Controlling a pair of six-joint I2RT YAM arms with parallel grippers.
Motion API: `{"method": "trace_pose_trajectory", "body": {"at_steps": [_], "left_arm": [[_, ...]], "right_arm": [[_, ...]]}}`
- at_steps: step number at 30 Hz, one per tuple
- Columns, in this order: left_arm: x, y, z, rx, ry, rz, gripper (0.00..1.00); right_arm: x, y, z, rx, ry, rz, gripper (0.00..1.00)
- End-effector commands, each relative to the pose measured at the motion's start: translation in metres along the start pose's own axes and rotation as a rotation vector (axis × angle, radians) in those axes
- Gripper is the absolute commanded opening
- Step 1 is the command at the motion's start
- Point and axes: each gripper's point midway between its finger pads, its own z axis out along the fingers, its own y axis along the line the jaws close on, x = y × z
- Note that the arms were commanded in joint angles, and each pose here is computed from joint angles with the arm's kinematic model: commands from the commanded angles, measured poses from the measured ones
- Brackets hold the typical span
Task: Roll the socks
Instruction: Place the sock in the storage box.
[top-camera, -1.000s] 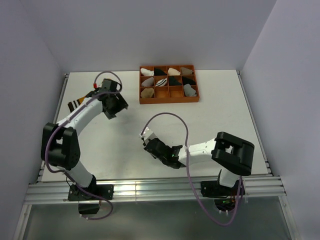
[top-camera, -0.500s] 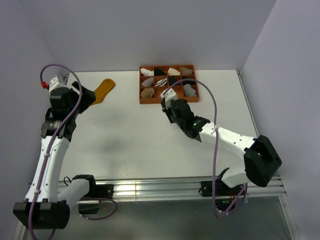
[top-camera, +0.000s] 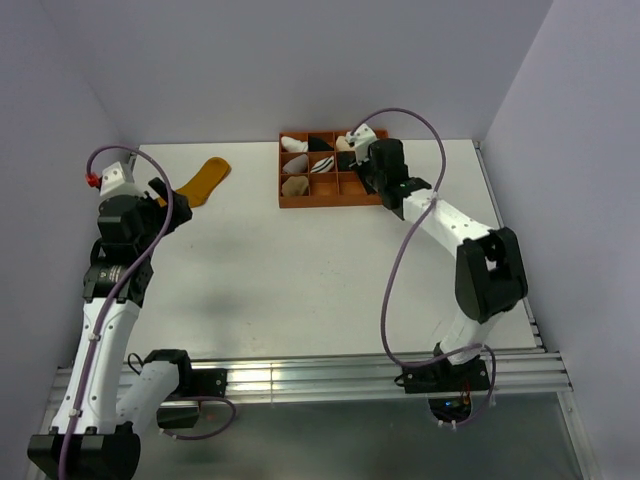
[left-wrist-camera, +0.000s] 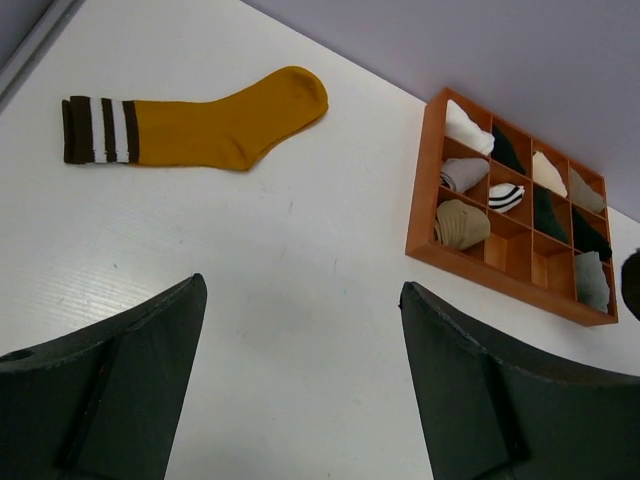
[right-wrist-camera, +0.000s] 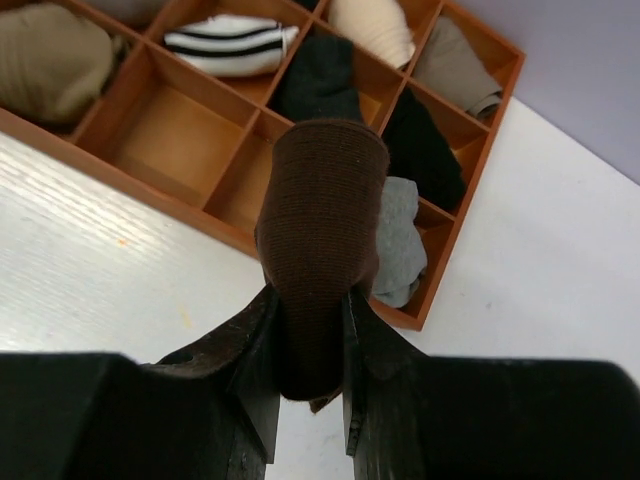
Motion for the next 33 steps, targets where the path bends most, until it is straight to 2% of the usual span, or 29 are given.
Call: {"method": "trace_pose_trajectory", "body": {"at_steps": [1, 8, 10, 11, 12, 22, 31, 33], "left_arm": [[-0.013, -0.007, -0.003, 0.032, -0.066, 0.039, 0.84], [0.001, 0.002, 0.003, 0.002, -0.042, 0.034, 0.86], [0.0, 0.003, 0.004, -0.002, -0.044, 0.034, 0.88], [0.002, 0.004, 0.004, -0.007, -0.04, 0.036, 0.95], [0.003, 0.006, 0.006, -0.016, -0.036, 0.036, 0.96], [0.017, 0.012, 0.015, -0.053, 0.004, 0.035, 0.96], [0.025, 0.01, 0.02, -0.044, 0.032, 0.046, 0.96], [0.024, 0.011, 0.021, -0.05, 0.031, 0.046, 0.96]], "right_arm": [[0.0, -0.004, 0.018, -0.08, 0.019, -0.071, 0.0], [0.011, 0.003, 0.06, -0.158, 0.048, -0.099, 0.0], [0.014, 0.003, 0.068, -0.168, 0.058, -0.106, 0.0], [0.015, 0.004, 0.077, -0.176, 0.064, -0.115, 0.0], [0.018, 0.007, 0.08, -0.193, 0.079, -0.118, 0.0], [0.059, 0.025, 0.123, -0.278, 0.189, -0.131, 0.0], [0.083, 0.02, 0.139, -0.291, 0.286, -0.137, 0.0], [0.097, 0.017, 0.134, -0.294, 0.345, -0.142, 0.0]]}}
